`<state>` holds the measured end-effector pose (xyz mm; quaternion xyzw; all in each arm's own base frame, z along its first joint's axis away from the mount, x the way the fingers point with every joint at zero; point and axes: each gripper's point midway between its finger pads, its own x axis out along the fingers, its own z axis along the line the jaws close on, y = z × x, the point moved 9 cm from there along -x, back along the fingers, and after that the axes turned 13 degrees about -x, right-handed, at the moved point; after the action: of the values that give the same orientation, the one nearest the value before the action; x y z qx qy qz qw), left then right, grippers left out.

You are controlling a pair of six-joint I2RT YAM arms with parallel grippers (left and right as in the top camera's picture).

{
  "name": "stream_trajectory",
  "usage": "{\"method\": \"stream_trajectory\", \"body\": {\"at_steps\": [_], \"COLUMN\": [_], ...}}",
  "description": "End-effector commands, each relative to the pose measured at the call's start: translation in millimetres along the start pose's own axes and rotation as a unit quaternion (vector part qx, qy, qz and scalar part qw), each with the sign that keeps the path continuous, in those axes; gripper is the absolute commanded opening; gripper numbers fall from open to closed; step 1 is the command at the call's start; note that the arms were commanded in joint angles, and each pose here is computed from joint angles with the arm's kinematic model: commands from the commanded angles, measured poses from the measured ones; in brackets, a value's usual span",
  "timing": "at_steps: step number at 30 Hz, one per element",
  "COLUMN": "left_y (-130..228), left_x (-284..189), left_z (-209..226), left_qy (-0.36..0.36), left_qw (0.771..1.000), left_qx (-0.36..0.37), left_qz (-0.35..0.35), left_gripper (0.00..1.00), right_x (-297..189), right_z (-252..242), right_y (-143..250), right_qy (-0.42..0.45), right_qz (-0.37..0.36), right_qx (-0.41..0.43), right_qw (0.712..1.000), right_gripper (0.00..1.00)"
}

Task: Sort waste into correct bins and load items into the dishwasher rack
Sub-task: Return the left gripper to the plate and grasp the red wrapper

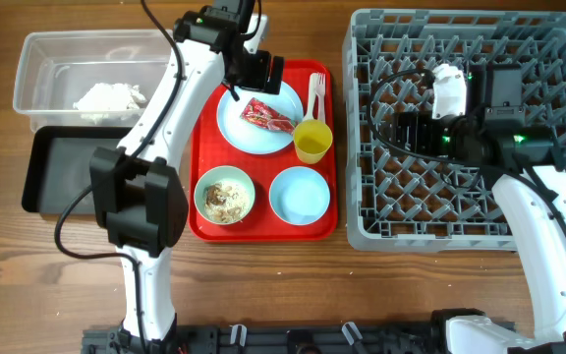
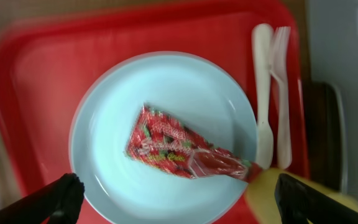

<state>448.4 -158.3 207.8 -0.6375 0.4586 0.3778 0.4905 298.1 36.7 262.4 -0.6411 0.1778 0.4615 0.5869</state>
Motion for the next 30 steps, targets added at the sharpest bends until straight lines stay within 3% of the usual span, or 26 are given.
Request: {"method": "stream_trajectory", "body": {"at_steps": [1, 12, 19, 25, 27, 30], "left_y": [10.3, 28.1, 35.8, 36.5, 36.9, 37.6], "left_x": [24.9, 95.7, 116.8, 116.6, 116.5, 116.4], "left_z": [8.2, -28.5, -29.0, -28.4, -28.1, -27.5], "left_qy": [-0.020, -0.032, -0.045, -0.047, -0.048, -0.051], "left_qw": [0.967, 0.942, 0.938, 0.938, 0.939, 0.938], "left_qx": [-0.248, -0.328, -0.335, -0.335, -0.332, -0.332], "left_qz": [0.054, 0.065, 0.077, 0.079, 0.080, 0.082], "left_gripper": [0.99, 0.95, 0.89, 0.72, 0.59, 0.49], "right_x": [0.7, 0.7, 0.7, 0.7, 0.6, 0.6], "right_z": [-0.1, 0.0, 0.4, 0.4, 0.4, 0.4], "right_y": [-2.7, -2.2, -0.4, -0.4, -0.5, -0.5], "right_qy": [-0.009, -0.010, -0.011, -0.011, -0.011, -0.011], "right_qz": [-0.002, -0.001, 0.005, 0.005, 0.005, 0.005], "right_qx": [0.016, 0.020, 0.021, 0.021, 0.021, 0.021], "right_qw": [1.000, 1.000, 1.000, 1.000, 1.000, 1.000], "right_gripper": [1.00, 1.00, 1.00, 1.00, 1.00, 1.00]}}
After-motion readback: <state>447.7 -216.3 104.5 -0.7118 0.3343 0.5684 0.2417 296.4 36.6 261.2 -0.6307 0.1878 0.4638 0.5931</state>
